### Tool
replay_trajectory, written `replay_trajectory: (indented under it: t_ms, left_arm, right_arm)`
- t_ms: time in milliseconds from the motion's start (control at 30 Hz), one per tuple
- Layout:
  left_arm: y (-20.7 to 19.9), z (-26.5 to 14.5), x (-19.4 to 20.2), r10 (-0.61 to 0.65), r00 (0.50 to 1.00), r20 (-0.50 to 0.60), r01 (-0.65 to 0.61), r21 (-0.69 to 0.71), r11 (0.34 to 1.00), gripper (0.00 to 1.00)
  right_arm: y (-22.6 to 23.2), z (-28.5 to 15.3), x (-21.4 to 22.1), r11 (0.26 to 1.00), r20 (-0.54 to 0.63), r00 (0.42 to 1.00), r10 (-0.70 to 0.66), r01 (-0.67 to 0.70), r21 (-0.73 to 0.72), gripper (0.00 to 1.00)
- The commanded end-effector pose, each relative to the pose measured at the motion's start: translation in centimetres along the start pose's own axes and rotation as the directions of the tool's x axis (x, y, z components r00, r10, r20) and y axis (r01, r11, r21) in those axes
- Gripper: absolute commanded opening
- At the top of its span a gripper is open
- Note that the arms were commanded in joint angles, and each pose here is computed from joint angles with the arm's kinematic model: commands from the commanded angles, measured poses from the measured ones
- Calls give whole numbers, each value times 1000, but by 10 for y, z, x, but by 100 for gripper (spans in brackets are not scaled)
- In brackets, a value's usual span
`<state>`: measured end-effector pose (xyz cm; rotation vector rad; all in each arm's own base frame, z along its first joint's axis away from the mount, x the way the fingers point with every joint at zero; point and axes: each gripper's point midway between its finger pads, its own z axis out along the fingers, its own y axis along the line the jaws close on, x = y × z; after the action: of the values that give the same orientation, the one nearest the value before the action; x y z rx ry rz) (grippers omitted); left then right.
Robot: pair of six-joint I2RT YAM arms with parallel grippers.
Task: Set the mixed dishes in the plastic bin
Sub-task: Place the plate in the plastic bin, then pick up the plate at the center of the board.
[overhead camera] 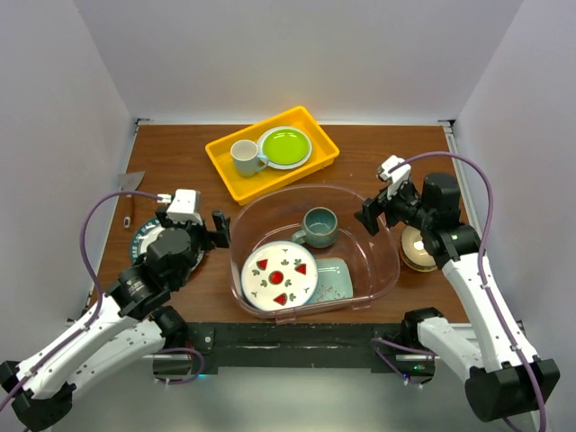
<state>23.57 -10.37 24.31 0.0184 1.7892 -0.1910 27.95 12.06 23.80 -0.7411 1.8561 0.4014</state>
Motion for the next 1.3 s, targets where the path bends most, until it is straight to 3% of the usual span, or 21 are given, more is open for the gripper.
replay_trajectory:
  t_ms: [0,1267]
  left_arm:
    - [4,0,-7,-76,997,-2,76,-49,996,100]
    - [15,12,15,-54,996,-76,41,-174,984,100]
  right_arm:
    - [-4,-3,-12,999,48,998,-36,35,21,99]
    - [-4,-1,-7,999,37,998,-48,48,13,99]
